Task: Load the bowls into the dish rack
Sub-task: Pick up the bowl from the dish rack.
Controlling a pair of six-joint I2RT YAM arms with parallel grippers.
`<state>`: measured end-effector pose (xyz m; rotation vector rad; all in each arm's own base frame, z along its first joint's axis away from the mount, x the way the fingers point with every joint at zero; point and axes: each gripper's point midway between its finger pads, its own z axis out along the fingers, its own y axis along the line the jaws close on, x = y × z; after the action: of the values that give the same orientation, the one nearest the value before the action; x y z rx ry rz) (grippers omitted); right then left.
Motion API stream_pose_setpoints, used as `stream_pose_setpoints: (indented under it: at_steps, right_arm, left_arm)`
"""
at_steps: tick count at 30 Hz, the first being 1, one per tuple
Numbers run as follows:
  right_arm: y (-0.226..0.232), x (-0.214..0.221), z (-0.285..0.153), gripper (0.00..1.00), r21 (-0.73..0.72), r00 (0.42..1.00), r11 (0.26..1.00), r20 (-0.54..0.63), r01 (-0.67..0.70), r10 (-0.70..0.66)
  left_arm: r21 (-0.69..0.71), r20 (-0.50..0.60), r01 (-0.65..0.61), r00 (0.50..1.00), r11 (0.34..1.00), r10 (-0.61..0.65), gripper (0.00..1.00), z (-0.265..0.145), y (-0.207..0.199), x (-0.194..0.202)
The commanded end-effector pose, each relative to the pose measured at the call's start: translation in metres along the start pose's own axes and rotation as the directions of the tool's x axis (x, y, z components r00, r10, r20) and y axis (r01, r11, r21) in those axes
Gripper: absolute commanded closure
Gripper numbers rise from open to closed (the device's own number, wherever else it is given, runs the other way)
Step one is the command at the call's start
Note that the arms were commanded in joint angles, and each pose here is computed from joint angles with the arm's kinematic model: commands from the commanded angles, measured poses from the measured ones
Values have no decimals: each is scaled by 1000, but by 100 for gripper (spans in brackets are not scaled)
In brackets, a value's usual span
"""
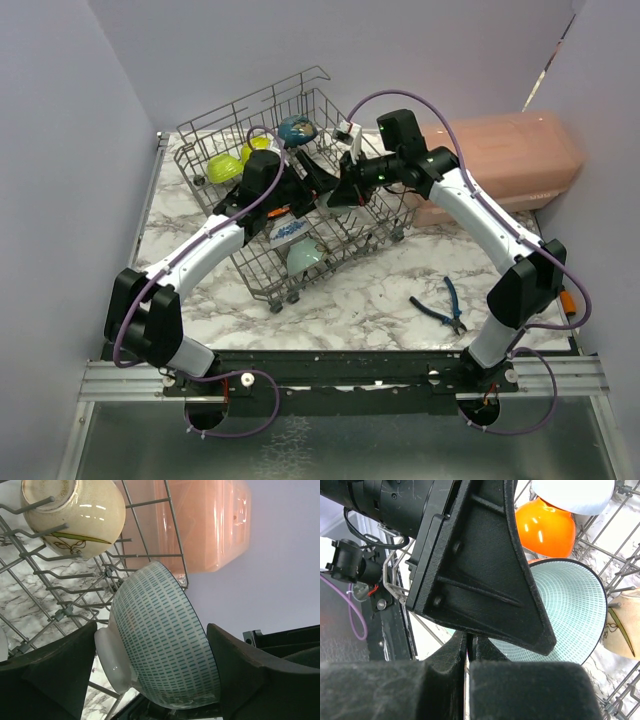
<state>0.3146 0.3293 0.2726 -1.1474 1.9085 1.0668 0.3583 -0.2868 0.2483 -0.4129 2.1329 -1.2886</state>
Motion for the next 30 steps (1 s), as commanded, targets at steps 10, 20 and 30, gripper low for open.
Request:
stream_pose_setpoints:
  at_steps: [10,20,30]
  right_arm:
    - [-5,-17,1,90,61,997,997,71,37,-41]
    - [-19,-12,5,56,106,996,994,92,-27,17]
    - [-51,-5,-5,40,201,985,969,124,-140,116]
  left_arm:
    - [146,9,-64,998,987,63,100,2,-29,2]
    - [172,102,-148,986,974,131,100,13,-26,-31]
    - [145,195,-325,936,935,295,100,39,-20,-76]
